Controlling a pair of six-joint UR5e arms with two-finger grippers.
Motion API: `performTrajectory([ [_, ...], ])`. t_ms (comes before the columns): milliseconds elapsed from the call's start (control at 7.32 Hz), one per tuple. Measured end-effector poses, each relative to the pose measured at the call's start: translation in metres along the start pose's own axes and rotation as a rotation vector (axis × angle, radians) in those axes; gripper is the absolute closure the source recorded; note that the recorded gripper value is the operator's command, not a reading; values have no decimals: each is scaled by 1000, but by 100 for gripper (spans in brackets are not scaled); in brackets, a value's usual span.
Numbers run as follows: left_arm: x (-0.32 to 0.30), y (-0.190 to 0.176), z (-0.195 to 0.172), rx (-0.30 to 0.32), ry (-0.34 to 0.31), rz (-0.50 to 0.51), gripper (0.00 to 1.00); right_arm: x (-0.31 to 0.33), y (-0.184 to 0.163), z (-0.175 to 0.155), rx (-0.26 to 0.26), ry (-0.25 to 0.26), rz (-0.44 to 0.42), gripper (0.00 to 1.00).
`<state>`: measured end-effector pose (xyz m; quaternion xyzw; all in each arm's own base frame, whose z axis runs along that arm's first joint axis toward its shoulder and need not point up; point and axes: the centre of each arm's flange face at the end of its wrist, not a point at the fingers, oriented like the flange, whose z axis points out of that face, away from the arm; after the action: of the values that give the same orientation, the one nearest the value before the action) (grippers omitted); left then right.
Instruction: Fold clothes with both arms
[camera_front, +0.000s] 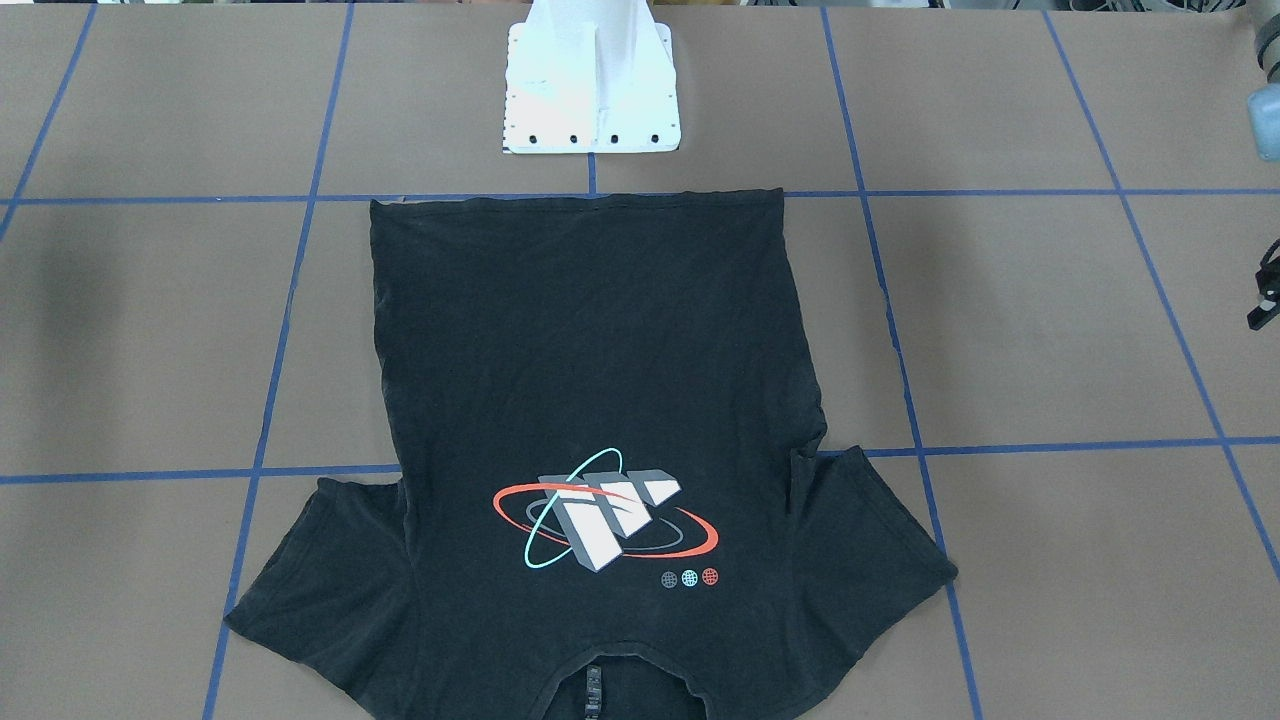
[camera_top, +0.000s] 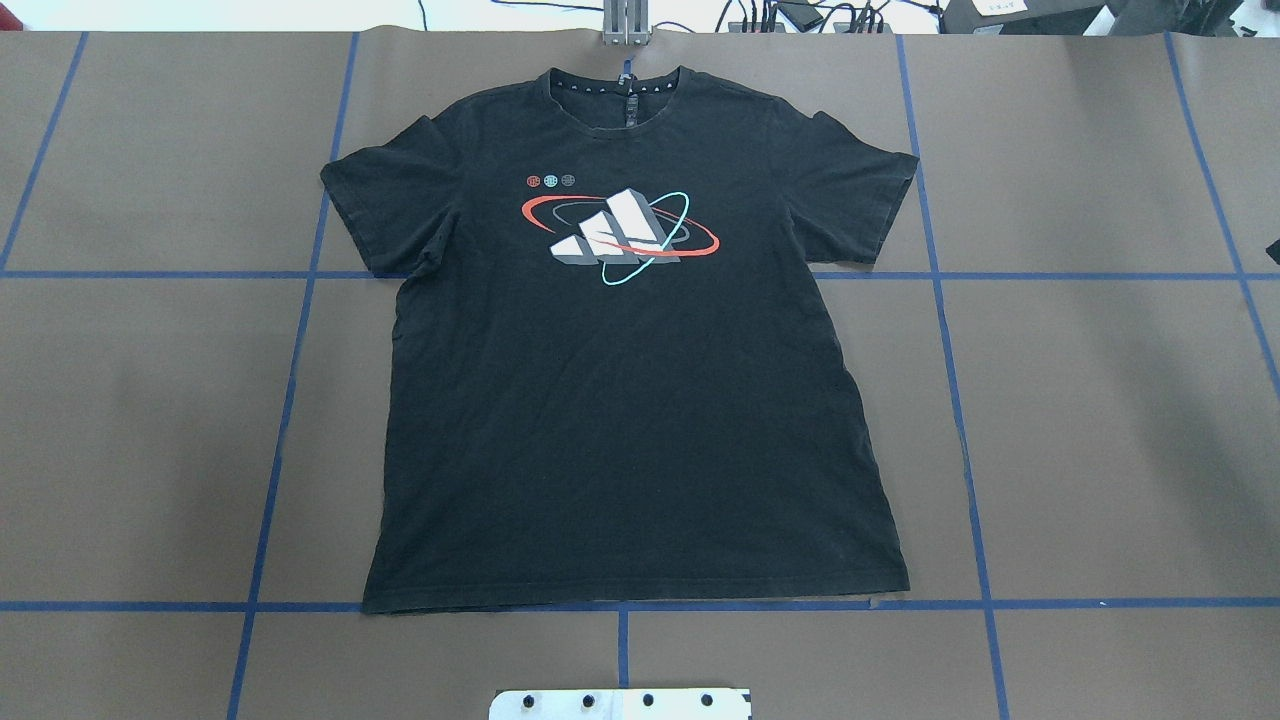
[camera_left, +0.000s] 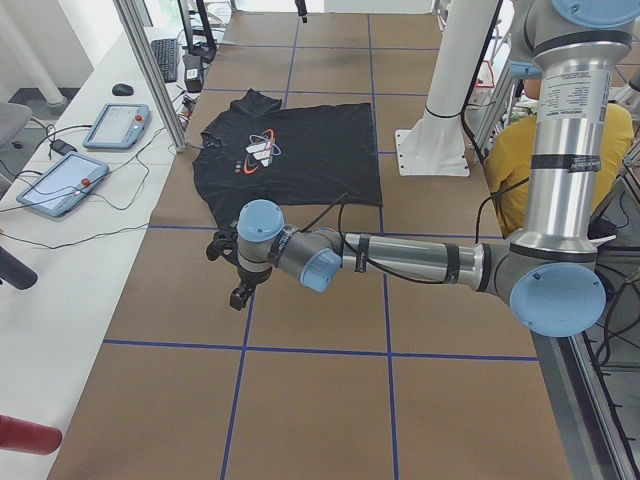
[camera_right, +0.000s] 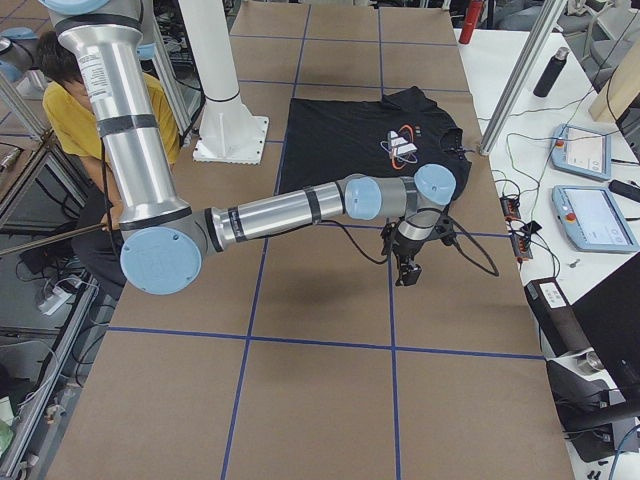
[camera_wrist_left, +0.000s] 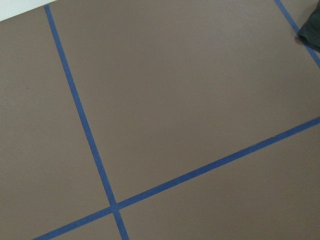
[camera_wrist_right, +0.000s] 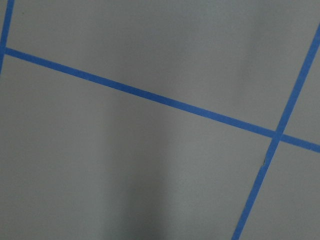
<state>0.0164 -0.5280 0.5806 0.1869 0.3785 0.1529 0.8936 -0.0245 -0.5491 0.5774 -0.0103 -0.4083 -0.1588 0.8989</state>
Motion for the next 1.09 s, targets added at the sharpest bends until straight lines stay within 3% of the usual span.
performTrajectory([
  [683,3,10,-2,-8,26,-6,0,0,9,-1,15,-6,-2,0],
  [1094,12,8,-11,9,26,7,0,-1,12,-1,50,1,-43,0],
])
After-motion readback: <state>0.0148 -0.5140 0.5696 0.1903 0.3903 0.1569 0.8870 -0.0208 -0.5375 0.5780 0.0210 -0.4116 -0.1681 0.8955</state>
